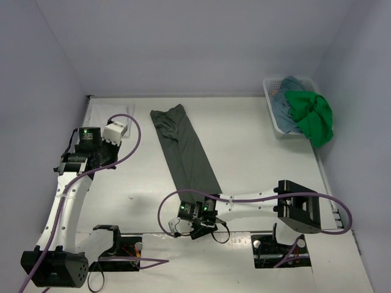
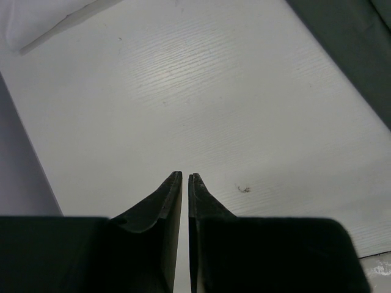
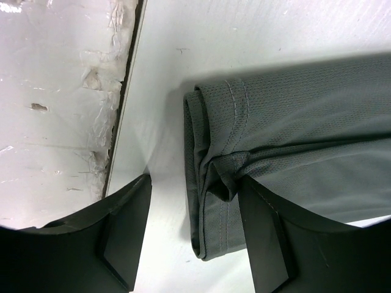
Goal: Fold and stack the t-shirts
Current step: Fold the tshirt
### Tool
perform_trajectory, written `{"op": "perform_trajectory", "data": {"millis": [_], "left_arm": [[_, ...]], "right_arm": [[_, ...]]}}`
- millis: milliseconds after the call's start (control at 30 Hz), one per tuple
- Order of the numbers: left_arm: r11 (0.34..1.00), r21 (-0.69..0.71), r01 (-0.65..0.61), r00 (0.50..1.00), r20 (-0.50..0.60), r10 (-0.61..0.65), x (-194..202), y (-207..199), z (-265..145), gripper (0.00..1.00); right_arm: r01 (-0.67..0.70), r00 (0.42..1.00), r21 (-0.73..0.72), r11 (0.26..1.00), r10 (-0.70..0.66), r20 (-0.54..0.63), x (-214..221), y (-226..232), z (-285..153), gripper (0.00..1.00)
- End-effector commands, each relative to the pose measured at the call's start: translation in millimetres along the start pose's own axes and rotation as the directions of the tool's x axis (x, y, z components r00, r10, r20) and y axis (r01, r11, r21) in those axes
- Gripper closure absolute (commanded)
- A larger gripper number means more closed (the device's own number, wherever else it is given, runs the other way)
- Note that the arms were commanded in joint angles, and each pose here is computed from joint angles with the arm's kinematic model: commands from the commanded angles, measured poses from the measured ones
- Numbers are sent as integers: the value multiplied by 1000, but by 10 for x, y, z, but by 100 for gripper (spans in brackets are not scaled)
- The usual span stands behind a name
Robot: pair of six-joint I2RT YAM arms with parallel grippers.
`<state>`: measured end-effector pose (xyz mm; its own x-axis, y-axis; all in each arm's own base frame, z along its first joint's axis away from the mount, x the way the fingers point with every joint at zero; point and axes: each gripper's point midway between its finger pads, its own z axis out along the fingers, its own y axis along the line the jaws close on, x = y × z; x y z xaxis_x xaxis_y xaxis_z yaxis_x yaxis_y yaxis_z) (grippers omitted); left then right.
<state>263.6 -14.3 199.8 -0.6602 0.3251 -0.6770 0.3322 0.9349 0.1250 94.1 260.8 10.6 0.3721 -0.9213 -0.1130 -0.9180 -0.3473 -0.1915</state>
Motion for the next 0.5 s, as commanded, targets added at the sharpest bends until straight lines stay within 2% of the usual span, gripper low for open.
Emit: {"op": "perform_trajectory", "data": {"millis": [0,267,467], "left_arm": [[1000,-25,16,996,89,-14,-280,101,-108,95],[999,-26,44,994,97,-42,-269,148,-106,95],[998,-13,54,994,100,-53,-241,135,-102,95]], "right_arm": [[-15,1000,36,999,14,21,-83,-92,-89,45],[-41,999,96,995,38,39,-77,-219,-220,45],[-55,998,55,997,54,21,0,-222,-85,45]]}}
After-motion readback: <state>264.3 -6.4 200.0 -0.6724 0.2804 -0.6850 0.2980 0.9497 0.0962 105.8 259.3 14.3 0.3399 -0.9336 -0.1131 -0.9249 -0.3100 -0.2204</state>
